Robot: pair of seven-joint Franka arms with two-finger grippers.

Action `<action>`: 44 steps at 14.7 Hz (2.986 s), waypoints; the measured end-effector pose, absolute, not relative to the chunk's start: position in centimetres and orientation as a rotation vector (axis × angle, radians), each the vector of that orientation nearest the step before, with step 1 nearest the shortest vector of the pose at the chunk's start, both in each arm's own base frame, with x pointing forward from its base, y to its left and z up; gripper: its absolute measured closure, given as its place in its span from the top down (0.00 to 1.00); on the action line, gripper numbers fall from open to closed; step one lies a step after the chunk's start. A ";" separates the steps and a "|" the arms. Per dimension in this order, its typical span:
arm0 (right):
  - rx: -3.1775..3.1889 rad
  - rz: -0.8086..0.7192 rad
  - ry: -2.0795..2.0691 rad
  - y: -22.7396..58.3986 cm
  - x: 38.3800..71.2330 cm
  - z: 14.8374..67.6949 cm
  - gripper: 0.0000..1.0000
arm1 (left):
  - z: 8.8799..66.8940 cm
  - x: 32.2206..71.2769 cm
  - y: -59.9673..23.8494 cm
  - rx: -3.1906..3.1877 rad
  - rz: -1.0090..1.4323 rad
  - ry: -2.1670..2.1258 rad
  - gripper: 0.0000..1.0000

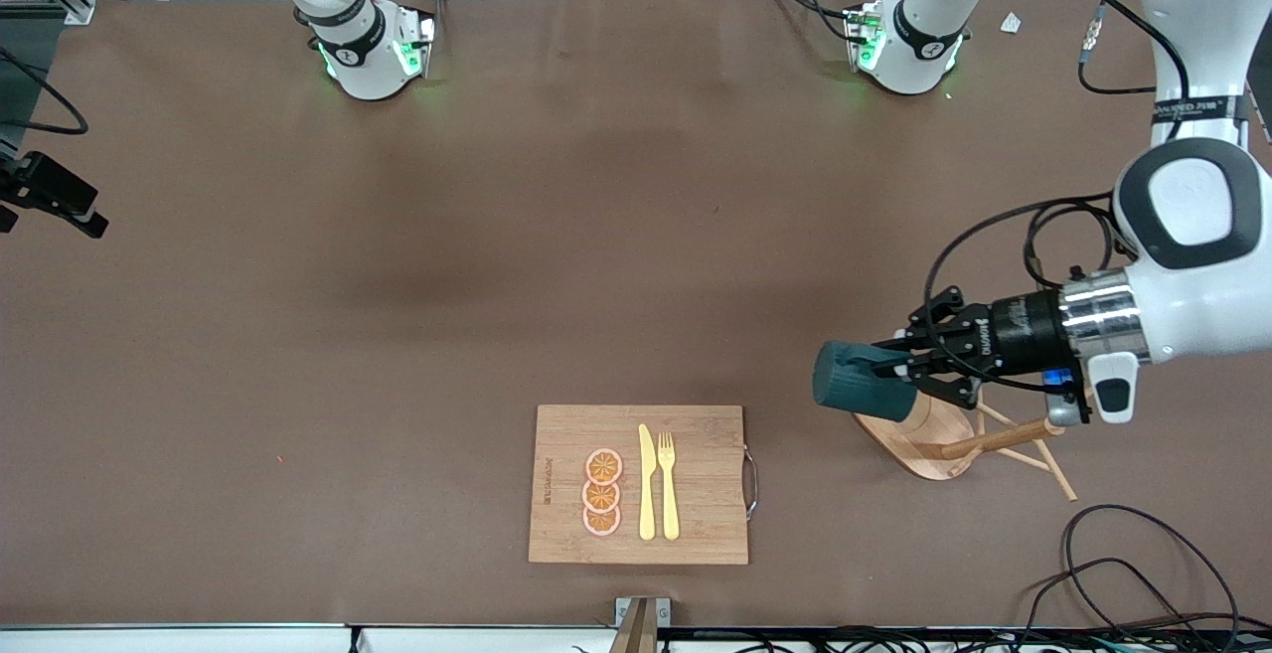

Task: Pass cup and hang on rack
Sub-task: 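Hang the mug on a rack peg with the left gripper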

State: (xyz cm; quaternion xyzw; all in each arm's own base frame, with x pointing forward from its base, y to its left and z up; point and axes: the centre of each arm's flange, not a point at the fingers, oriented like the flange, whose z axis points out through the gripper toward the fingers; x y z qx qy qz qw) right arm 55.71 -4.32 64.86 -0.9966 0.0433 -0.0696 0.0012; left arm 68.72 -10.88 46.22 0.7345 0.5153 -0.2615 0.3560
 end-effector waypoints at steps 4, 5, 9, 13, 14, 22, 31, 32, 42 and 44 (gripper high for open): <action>-3.129 -0.213 0.136 -4.3 55.7 64.8 1.00 | 42.5 69.1 -5.1 1.914 -0.710 1.227 0.21; -3.129 -0.212 0.137 -4.3 55.7 64.8 1.00 | 42.0 69.1 -4.4 1.911 -0.710 1.224 0.21; -3.129 -0.209 0.137 -4.4 55.6 64.8 1.00 | 40.6 69.3 -2.7 1.924 -0.695 1.172 0.21; -3.129 -0.209 0.137 -4.4 55.6 64.8 1.00 | 39.9 69.4 -0.7 1.904 -0.682 1.179 0.21; -3.129 -0.209 0.137 -4.4 55.6 64.8 1.00 | 39.9 69.4 0.0 1.886 -0.679 1.187 0.21; -3.129 -0.208 0.137 -4.4 55.6 64.8 1.00 | 39.8 69.1 4.2 1.842 -0.654 1.176 0.21; -3.129 -0.208 0.137 -4.4 55.6 64.8 1.00 | 38.4 69.0 5.6 1.851 -0.641 1.128 0.21; -3.129 -0.208 0.137 -4.4 55.6 64.8 1.00 | 38.4 69.0 5.6 1.851 -0.641 1.128 0.21; -3.129 -0.208 0.137 -4.4 55.6 64.8 1.00 | 38.6 69.1 5.6 1.846 -0.638 1.126 0.58; -3.129 -0.208 0.137 -4.4 55.6 64.8 1.00 | 38.9 69.2 5.4 1.848 -0.636 1.117 0.77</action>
